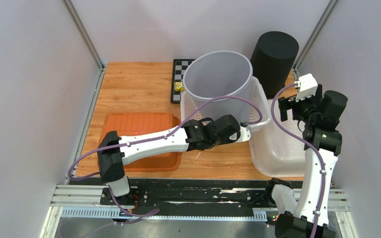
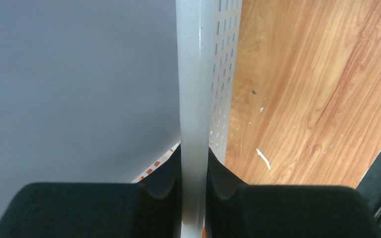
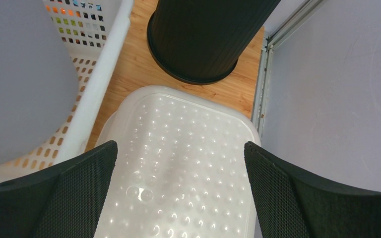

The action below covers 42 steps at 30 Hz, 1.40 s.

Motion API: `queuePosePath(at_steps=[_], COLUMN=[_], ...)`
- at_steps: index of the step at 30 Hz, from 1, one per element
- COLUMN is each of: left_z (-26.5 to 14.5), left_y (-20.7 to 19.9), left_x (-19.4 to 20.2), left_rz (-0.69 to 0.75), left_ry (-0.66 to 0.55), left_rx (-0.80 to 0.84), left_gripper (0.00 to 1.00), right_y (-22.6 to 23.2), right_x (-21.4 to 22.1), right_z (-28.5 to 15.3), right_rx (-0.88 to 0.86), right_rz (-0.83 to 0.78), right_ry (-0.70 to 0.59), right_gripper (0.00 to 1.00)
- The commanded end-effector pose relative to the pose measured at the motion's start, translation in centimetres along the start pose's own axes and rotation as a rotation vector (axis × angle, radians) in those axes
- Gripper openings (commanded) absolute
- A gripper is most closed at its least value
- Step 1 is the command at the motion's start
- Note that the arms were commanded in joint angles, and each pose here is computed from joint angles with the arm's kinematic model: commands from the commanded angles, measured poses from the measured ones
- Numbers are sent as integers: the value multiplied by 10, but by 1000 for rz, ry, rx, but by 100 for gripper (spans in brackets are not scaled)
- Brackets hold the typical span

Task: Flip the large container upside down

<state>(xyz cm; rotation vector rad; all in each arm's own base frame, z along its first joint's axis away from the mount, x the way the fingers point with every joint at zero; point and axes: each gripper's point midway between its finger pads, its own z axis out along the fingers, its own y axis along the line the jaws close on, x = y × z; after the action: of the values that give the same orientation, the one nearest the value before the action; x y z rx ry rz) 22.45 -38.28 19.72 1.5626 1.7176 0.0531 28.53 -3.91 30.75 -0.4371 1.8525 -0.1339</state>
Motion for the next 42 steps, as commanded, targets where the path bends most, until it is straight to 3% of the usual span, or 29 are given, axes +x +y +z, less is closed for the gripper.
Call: queuePosePath(at_steps=[1, 16, 25, 28, 33, 37, 42], left_z=[6, 29, 37, 35, 30, 21, -7], left_y=[12, -20, -40, -45, -52, -53, -51], left_x=[-19, 45, 52, 50, 52, 49, 28], left_rz=[-62, -8, 16, 27, 54, 71, 90], left_ry=[-71, 13, 21, 12, -1, -32, -135], left_rx=[-106, -94, -9, 26, 73, 98, 173], left_gripper=[0, 0, 0, 14, 27, 48, 96], right_y=[2, 9, 12, 12, 14, 14, 15], right_x=[-1, -3, -2, 0, 0, 0, -2], right_z=[-2, 0, 2, 3, 4, 4, 3], right_rx=[-7, -43, -63, -67, -75, -77, -83], right_rz=[23, 38, 45, 47, 47, 44, 43], right_ry=[-21, -36, -37, -35, -37, -37, -44], right_gripper=[100, 100, 100, 100, 100, 100, 100])
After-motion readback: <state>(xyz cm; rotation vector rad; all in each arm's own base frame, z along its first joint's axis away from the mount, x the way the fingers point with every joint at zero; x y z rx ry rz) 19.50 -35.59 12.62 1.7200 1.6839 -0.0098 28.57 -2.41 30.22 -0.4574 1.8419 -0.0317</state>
